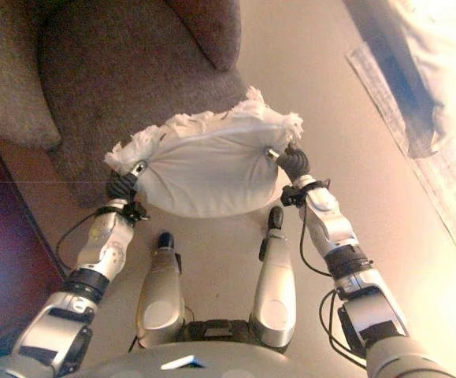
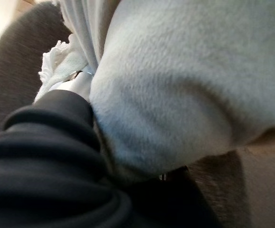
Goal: Pick up the cushion and take it to the sofa
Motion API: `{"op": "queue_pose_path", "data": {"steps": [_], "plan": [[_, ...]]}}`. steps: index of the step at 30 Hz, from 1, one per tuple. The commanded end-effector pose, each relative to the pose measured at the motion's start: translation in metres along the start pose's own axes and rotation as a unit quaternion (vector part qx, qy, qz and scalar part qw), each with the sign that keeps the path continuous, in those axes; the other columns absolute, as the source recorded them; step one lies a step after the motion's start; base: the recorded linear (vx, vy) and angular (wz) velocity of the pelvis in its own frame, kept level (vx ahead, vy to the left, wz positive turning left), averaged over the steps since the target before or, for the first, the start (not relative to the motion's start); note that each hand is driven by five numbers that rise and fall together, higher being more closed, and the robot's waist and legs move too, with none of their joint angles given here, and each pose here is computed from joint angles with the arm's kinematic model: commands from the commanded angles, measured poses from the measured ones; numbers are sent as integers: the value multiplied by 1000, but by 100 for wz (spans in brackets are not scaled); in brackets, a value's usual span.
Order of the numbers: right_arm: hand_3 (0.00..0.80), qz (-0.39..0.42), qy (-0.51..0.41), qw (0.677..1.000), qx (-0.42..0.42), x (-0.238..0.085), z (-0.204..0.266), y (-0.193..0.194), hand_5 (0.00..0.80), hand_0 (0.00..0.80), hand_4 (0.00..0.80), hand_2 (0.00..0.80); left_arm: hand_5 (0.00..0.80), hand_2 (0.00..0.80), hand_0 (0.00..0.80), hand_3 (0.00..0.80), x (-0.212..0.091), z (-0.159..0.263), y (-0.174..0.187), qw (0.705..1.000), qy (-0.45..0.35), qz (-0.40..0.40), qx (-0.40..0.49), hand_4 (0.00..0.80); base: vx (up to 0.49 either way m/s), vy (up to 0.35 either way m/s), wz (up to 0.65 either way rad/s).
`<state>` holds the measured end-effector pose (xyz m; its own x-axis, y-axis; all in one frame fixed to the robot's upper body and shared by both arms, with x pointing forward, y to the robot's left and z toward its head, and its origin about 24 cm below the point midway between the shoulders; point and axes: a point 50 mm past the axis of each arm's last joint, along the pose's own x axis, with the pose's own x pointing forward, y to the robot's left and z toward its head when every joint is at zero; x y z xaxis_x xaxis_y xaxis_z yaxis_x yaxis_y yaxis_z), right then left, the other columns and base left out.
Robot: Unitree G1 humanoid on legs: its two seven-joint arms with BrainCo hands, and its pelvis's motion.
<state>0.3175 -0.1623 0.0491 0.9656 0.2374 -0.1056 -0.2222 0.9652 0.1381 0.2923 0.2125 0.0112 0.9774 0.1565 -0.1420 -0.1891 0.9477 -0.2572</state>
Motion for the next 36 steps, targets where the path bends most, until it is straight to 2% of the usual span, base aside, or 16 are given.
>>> {"op": "queue_pose_path", "data": {"steps": [1,5,9,15,25,31,36], "plan": [[800,42,-42,997,50,-15,-4,28,800,800,800,800,800,800,800,800,-12,5,-2,999,-33,-18,-29,800,327,-132,-15],[800,14,2,998,57,-30,-28,21,800,800,800,800,800,800,800,800,-23,-12,-1,1000,5,-13,-24,800,268,-76,7],[800,-24,27,996,76,-36,-41,6,800,800,800,800,800,800,800,800,-21,-22,-16,998,36,-49,-21,800,184,46,80],[800,-13,21,994,104,-34,-41,12,800,800,800,800,800,800,800,800,-19,-25,-20,997,49,-55,11,800,104,151,7],[800,-45,6,995,86,-24,-34,-1,800,800,800,800,800,800,800,800,1,-9,-21,995,47,-81,38,800,69,177,-7],[800,-33,16,996,78,-20,-29,-5,800,800,800,800,800,800,800,800,2,-10,-32,992,52,-107,52,800,278,-68,21],[800,-57,35,994,85,-31,-35,-28,800,800,800,800,800,800,800,800,-6,-27,-43,987,76,-130,63,800,453,-20,38]]}}
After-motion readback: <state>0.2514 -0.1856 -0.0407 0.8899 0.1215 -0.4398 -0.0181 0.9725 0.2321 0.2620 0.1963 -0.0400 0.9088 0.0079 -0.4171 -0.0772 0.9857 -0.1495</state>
